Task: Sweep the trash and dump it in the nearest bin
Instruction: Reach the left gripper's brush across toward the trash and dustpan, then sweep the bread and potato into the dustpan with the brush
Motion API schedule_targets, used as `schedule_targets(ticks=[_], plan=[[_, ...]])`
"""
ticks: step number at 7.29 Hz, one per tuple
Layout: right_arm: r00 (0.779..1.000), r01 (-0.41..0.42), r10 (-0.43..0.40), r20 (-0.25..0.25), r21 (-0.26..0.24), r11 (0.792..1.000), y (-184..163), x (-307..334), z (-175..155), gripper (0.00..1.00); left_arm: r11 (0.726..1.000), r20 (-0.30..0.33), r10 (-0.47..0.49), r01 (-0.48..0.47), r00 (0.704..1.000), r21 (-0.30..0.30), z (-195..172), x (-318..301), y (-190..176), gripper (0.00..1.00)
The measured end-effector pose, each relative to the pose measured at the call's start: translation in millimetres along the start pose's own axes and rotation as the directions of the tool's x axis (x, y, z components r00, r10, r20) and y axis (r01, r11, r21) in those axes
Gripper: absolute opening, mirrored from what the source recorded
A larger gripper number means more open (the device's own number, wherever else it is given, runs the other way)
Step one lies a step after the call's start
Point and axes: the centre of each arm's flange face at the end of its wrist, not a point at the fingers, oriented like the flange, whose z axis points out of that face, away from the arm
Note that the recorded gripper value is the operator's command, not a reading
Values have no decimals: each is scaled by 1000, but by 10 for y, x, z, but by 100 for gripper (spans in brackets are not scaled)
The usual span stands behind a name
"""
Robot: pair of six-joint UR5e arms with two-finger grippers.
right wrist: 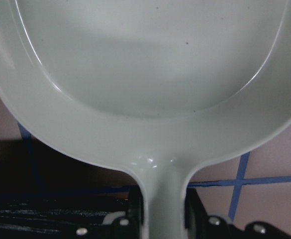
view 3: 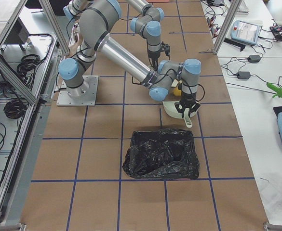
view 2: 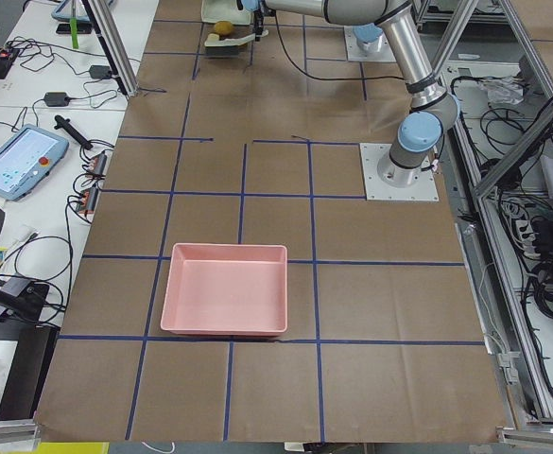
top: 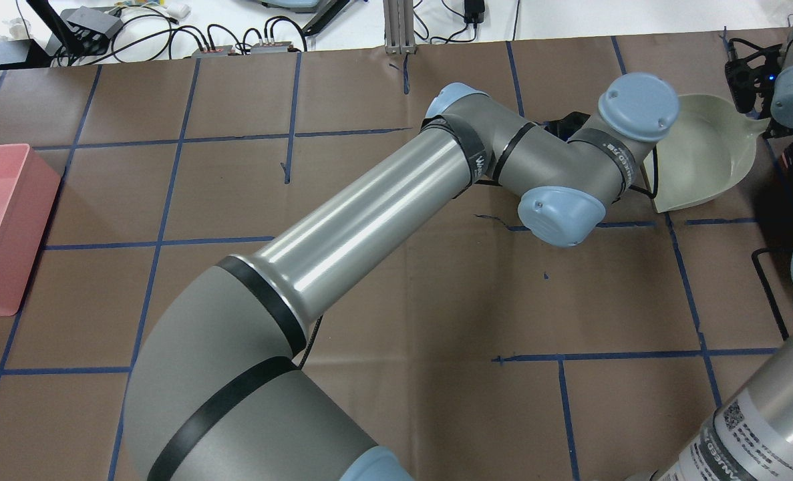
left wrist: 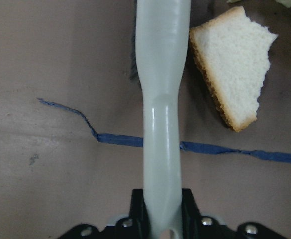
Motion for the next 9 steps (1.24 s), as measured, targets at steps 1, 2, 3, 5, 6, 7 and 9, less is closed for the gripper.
schedule_targets(ticks=[1, 2, 3, 5, 6, 7, 9], plan=[[1000, -3, 3, -1, 0, 1000, -25, -15, 33, 0, 1000, 6, 7, -7, 1000, -6, 46, 69, 23, 3], [1000, -3, 3, 0, 1, 1000, -38, -20, 56, 0, 1000, 10, 12, -12, 1000, -11, 84, 120, 43, 3], [1000, -2, 2, 3, 2, 1000, -47, -22, 78, 0, 1000, 6, 12, -12, 1000, -14, 96, 170, 57, 3], [1000, 0, 0, 8, 7, 1000, -62, -26, 113, 1, 999, -38, -34, 33, 999, -37, 121, 337, 70, 2], [1000, 2, -2, 5, 17, 1000, -74, -24, 120, 1, 997, -70, -48, 44, 996, -58, 117, 451, 102, 2], [1000, 5, -5, 2, 28, 1000, -89, -20, 134, 1, 996, -101, -50, 43, 994, -76, 110, 542, 134, 1], [1000, 12, -12, 5, 39, 999, -108, -21, 165, 1, 993, -170, -47, 28, 984, -111, 93, 682, 211, 1]])
